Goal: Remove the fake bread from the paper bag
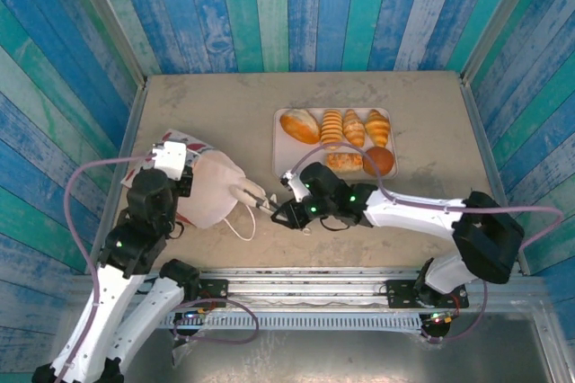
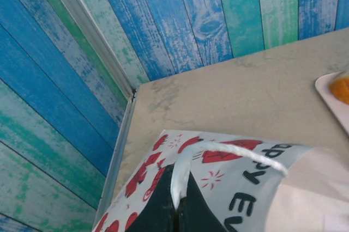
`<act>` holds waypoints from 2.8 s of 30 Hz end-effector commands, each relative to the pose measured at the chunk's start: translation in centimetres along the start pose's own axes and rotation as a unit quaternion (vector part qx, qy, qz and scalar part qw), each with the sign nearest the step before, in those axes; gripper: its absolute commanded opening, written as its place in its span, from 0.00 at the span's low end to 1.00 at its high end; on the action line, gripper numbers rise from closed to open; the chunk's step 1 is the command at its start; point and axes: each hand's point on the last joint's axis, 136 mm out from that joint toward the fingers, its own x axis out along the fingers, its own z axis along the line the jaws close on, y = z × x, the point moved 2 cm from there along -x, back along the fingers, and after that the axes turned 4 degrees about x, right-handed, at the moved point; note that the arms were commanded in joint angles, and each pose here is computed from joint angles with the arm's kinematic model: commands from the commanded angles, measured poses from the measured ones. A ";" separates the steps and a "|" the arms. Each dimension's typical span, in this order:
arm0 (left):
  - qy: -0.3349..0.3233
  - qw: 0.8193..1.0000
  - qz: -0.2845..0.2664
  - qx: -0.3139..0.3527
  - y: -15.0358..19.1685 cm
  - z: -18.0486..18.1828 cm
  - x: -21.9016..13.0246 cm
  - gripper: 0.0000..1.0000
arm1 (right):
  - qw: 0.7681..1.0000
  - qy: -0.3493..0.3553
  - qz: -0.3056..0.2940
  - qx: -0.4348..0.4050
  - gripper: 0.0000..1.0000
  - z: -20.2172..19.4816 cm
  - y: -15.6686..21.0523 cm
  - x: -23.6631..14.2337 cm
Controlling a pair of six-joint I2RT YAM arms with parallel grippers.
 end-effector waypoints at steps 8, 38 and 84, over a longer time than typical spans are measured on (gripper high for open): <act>0.100 0.993 -0.051 0.028 -1.9 -4.9 2.6 0.00 | 0.995 -0.048 -0.067 -0.057 0.42 3.3 -2.6 -3.4; 0.222 0.971 -0.004 -0.087 -4.9 -7.9 2.2 0.00 | 0.973 0.059 0.049 -0.219 0.53 3.5 -7.5 14.1; 0.222 0.969 0.032 -0.107 -4.8 -7.8 2.3 0.00 | 0.963 0.164 0.053 -0.206 0.32 2.6 -11.2 15.9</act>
